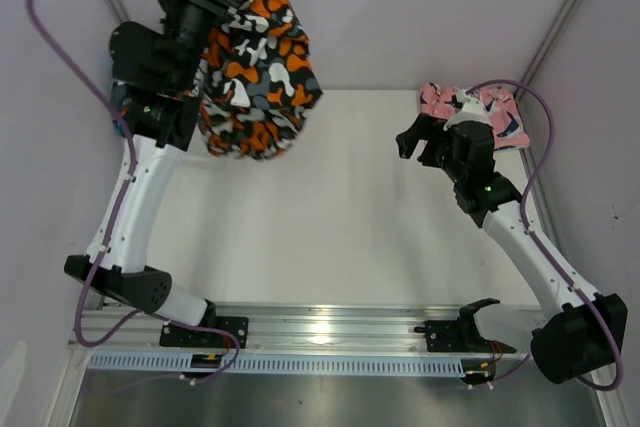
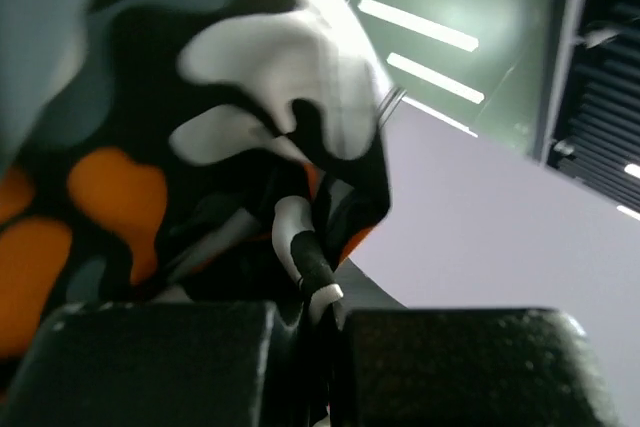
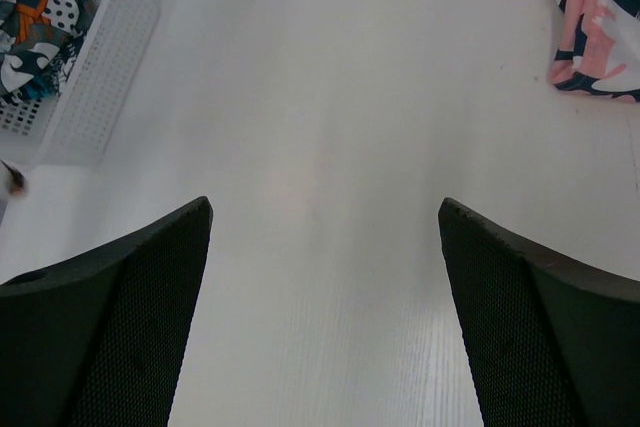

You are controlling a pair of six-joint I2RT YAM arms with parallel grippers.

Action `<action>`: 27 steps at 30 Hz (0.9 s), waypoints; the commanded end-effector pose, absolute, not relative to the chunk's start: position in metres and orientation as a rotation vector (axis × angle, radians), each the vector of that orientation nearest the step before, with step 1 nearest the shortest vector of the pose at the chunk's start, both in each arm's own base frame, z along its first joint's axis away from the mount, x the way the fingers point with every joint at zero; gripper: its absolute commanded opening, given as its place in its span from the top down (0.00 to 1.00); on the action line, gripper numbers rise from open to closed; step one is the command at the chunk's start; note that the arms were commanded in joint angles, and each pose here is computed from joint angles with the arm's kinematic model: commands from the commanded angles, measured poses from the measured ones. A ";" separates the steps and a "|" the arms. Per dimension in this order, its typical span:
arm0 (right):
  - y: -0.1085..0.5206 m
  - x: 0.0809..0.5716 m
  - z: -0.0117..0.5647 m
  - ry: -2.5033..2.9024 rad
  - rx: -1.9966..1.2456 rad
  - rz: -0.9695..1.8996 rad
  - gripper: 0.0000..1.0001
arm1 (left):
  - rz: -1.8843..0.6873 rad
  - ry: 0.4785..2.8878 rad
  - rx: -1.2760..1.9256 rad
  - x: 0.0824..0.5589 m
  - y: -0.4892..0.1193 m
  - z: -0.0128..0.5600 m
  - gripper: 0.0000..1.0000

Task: Fold and stack the shorts
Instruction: Move the shorts to the center of the board

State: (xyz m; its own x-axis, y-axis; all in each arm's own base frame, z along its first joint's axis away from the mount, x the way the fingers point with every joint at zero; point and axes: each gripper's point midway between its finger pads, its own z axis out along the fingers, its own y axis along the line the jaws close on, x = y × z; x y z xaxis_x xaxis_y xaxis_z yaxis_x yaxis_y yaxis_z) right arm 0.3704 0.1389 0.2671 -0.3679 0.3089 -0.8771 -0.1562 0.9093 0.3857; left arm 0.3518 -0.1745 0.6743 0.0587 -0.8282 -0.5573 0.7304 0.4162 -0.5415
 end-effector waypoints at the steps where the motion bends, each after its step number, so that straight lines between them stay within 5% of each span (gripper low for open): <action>1: 0.125 0.359 0.291 1.853 0.165 0.478 0.05 | -1.222 1.025 -0.166 0.360 -0.202 0.649 1.00; 7: 0.083 0.346 0.303 1.815 0.302 0.433 0.07 | -1.331 1.022 -0.162 0.335 -0.236 0.642 1.00; 19: 0.000 0.330 0.306 1.747 0.602 0.336 0.07 | -1.659 1.125 -0.100 0.371 -0.416 0.597 1.00; 21: -0.008 0.329 0.308 1.733 0.621 0.334 0.07 | -1.781 1.010 -0.053 0.348 -0.423 0.641 1.00; 22: -0.010 0.329 0.309 1.729 0.625 0.330 0.07 | -1.790 1.068 -0.055 0.368 -0.452 0.609 1.00; 27: -0.014 0.329 0.305 1.733 0.628 0.356 0.08 | -1.851 0.993 -0.023 0.353 -0.454 0.619 1.00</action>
